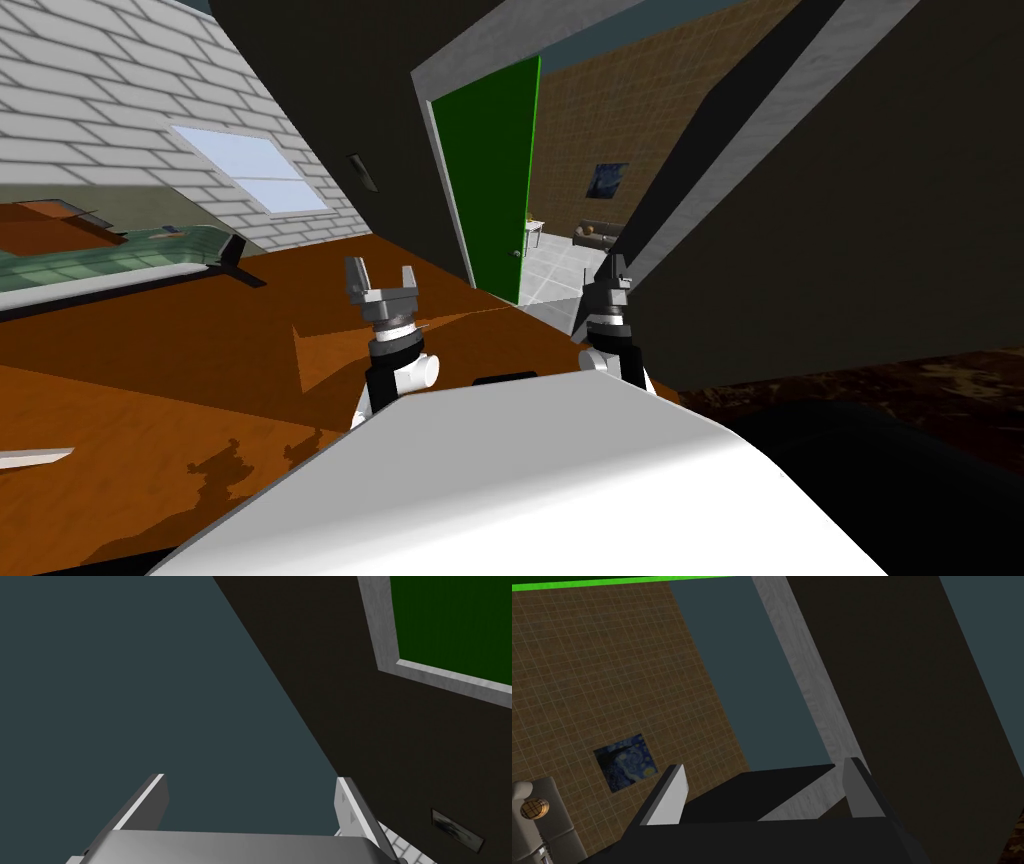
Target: Push the door open
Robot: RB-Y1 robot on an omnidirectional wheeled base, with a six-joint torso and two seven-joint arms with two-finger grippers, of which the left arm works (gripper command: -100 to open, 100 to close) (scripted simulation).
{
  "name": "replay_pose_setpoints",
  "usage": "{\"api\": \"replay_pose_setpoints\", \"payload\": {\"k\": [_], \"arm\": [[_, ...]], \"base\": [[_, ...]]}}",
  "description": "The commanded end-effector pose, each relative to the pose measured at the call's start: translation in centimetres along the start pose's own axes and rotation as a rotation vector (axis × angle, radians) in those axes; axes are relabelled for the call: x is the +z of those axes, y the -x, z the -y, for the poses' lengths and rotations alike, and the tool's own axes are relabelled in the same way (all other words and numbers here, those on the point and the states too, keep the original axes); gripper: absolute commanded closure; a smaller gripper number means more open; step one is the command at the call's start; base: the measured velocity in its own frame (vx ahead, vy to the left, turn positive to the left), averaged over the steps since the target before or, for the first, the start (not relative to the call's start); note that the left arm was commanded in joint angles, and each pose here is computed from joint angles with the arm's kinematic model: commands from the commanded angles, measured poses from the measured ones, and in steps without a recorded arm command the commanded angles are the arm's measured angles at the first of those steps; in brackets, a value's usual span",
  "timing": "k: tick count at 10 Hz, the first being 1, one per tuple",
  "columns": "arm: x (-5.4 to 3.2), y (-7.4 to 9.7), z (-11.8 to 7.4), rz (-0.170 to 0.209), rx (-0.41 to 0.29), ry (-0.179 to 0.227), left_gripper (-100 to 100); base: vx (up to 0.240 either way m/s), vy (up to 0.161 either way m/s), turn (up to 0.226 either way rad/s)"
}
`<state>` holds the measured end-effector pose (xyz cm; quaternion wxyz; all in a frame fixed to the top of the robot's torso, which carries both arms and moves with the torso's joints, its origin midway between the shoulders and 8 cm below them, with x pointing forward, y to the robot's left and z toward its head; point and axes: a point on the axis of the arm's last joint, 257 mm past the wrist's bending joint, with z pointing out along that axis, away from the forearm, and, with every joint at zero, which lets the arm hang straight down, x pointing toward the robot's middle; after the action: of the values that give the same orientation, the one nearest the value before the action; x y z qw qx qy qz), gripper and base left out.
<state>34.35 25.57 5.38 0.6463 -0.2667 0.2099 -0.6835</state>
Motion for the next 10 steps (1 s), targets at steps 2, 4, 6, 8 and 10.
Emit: {"api": "replay_pose_setpoints", "payload": {"k": [2,4,6,8,10], "arm": [[-0.53,-0.2,-2.3,-0.02,0.007,0.037,-100],[-0.88,-0.3,-3.8,-0.031,0.011,0.06,-100],[-1.46,-0.4,-6.0,-0.048,0.018,0.095,-100],[-1.93,-0.5,-7.6,-0.059,0.023,0.122,-100],[-2.42,-0.6,-9.2,-0.071,0.028,0.148,-100]], "base": [[0.117,0.011,-0.059],[0.103,0.012,-0.047],[0.114,0.011,-0.065],[0.109,0.011,-0.054],[0.093,0.015,-0.048]]}}
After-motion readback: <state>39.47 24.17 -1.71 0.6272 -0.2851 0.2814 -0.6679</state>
